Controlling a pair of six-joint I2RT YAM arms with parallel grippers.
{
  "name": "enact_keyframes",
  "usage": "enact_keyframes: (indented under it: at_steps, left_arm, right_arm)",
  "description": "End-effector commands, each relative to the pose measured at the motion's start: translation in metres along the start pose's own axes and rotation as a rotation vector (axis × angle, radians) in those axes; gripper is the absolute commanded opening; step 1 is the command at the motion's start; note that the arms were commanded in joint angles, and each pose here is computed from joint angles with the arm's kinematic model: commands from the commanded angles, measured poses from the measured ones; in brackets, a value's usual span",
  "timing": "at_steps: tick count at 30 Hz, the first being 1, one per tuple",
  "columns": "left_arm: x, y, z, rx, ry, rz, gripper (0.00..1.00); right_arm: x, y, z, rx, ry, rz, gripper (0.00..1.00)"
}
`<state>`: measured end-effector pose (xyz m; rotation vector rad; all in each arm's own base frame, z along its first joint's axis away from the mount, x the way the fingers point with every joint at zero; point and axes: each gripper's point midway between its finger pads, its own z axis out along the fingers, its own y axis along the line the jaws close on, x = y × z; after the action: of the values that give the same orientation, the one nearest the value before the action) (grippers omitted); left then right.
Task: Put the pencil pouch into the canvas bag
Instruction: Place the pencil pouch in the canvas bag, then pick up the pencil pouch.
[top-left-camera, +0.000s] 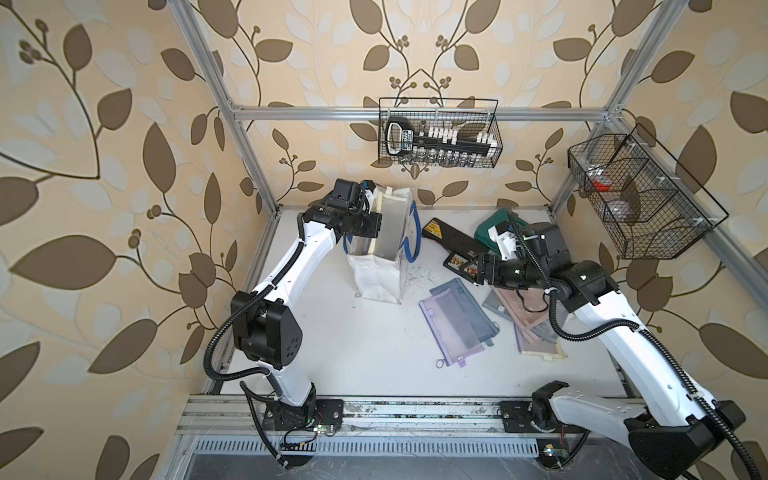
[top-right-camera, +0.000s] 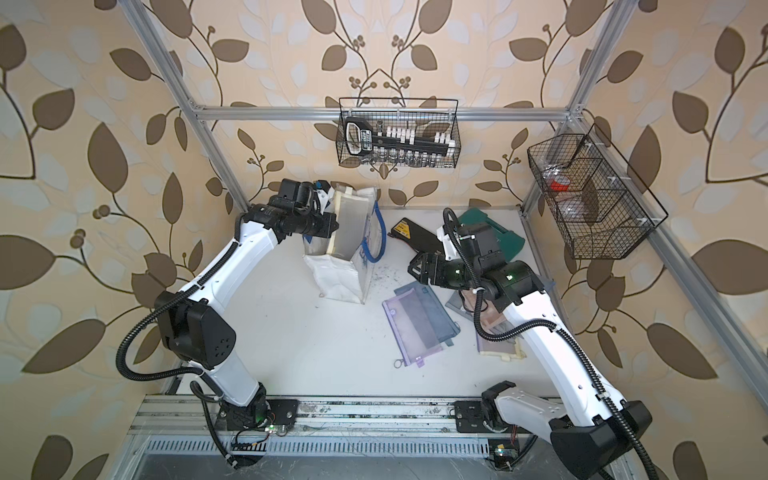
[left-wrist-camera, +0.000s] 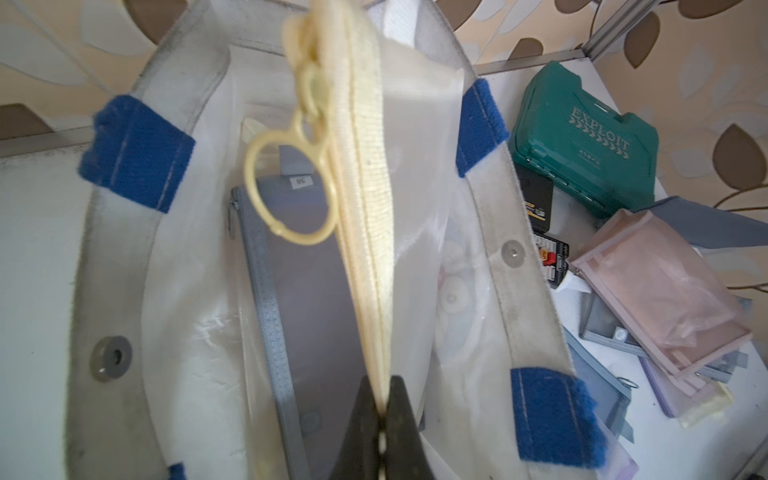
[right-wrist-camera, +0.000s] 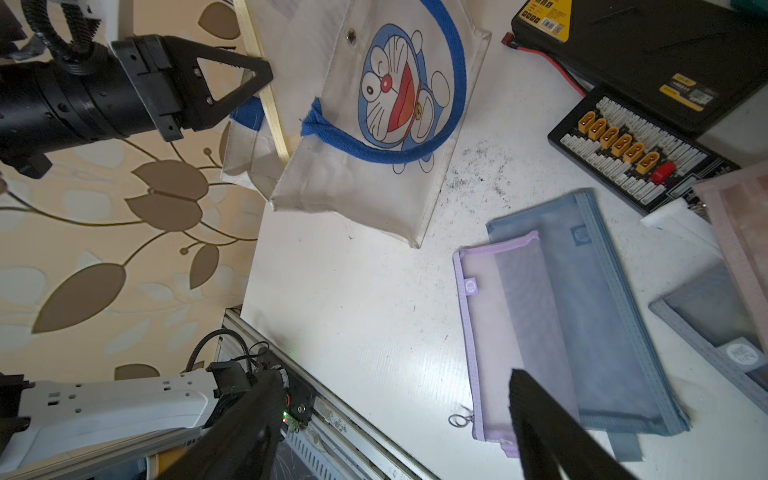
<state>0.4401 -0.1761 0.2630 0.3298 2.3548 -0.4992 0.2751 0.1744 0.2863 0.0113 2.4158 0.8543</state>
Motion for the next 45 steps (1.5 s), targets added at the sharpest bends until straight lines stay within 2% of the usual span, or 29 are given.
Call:
enact_keyframes:
  at_steps: [1, 5, 9, 11, 12, 15, 18, 21, 24, 26, 29, 34, 38, 42, 45]
  left_arm:
    - [0.01, -0.004, 0.004, 0.028, 0.051, -0.027, 0.0]
    - [0.008, 0.012, 0.01, -0.056, 0.059, -0.011, 0.0]
    - [-0.008, 0.02, -0.002, -0.127, 0.024, 0.006, 0.41]
    - [-0.015, 0.019, -0.012, -0.14, -0.003, 0.015, 0.55]
    - [-0.018, 0.018, -0.02, -0.147, -0.018, 0.019, 0.61]
    - [-0.024, 0.014, -0.044, -0.163, -0.057, 0.026, 0.7]
    - [-0.023, 0.007, -0.071, -0.168, -0.098, 0.018, 0.72]
    - [-0.008, -0.01, -0.093, -0.142, -0.104, 0.015, 0.74]
    - [0.028, -0.048, -0.114, -0.079, -0.07, 0.046, 0.76]
    - [0.065, -0.079, -0.118, -0.031, -0.017, 0.07, 0.77]
    - [0.12, -0.117, -0.12, 0.063, 0.084, 0.021, 0.78]
    - [0.193, -0.157, -0.107, 0.166, 0.236, -0.033, 0.8]
    - [0.236, -0.174, -0.079, 0.239, 0.369, -0.107, 0.81]
    - [0.263, -0.179, -0.039, 0.255, 0.43, -0.206, 0.8]
    - [0.272, -0.185, -0.009, 0.265, 0.437, -0.253, 0.8]
  right_arm:
    - [0.005, -0.009, 0.01, 0.014, 0.008, -0.005, 0.83]
    - [0.02, -0.024, 0.021, 0.04, 0.041, 0.003, 0.83]
    - [0.033, -0.037, 0.03, 0.063, 0.071, 0.012, 0.83]
    - [0.039, -0.043, 0.034, 0.076, 0.082, 0.014, 0.83]
    - [0.042, -0.046, 0.036, 0.082, 0.089, 0.013, 0.83]
    - [0.049, -0.054, 0.042, 0.1, 0.108, 0.016, 0.83]
    - [0.058, -0.064, 0.05, 0.117, 0.129, 0.017, 0.83]
    - [0.069, -0.076, 0.06, 0.14, 0.163, 0.016, 0.83]
    - [0.08, -0.087, 0.072, 0.154, 0.193, 0.017, 0.83]
    - [0.086, -0.093, 0.082, 0.155, 0.212, 0.02, 0.82]
    - [0.094, -0.102, 0.096, 0.159, 0.246, 0.022, 0.8]
    - [0.103, -0.117, 0.119, 0.182, 0.298, 0.015, 0.78]
    - [0.111, -0.13, 0.135, 0.207, 0.337, 0.001, 0.76]
    - [0.119, -0.14, 0.145, 0.217, 0.358, 0.0, 0.74]
    - [0.125, -0.143, 0.15, 0.214, 0.366, 0.015, 0.73]
